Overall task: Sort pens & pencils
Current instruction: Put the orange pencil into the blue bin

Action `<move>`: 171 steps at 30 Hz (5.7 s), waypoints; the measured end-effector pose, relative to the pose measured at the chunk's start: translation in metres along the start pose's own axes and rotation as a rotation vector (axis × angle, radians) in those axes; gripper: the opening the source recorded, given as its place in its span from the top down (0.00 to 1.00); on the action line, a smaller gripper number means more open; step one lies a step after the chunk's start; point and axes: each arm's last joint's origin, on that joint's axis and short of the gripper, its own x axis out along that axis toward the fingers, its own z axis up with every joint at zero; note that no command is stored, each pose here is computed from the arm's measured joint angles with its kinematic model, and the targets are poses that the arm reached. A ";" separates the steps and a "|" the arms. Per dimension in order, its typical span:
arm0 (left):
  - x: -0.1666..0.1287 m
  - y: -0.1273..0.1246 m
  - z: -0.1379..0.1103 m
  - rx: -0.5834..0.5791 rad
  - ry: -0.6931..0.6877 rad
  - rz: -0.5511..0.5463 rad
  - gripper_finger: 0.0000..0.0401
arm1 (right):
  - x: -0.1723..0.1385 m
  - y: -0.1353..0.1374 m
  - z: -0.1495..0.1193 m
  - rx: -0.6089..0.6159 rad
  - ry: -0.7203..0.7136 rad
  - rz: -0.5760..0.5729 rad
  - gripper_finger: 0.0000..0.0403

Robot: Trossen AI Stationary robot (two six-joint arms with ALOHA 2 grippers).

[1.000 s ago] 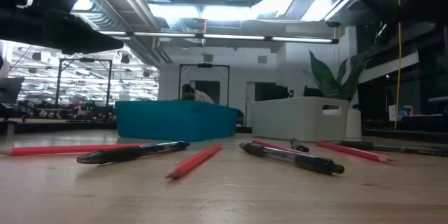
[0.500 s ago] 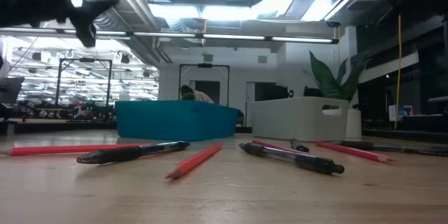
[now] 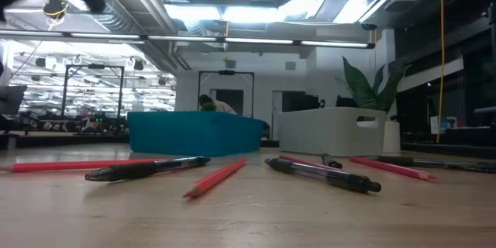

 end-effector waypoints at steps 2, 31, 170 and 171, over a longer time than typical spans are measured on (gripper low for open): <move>0.009 -0.017 0.019 0.069 -0.007 -0.048 0.71 | 0.033 0.011 0.014 -0.054 0.069 0.036 0.62; 0.117 -0.087 0.042 -0.041 1.012 1.178 0.71 | 0.227 0.049 -0.028 0.144 1.189 -1.078 0.62; 0.155 0.044 -0.238 0.092 1.594 1.308 0.73 | 0.251 0.018 0.011 -0.096 1.192 -0.685 0.73; 0.155 0.044 -0.238 0.091 1.593 1.307 0.74 | 0.251 0.018 0.011 -0.096 1.192 -0.685 0.73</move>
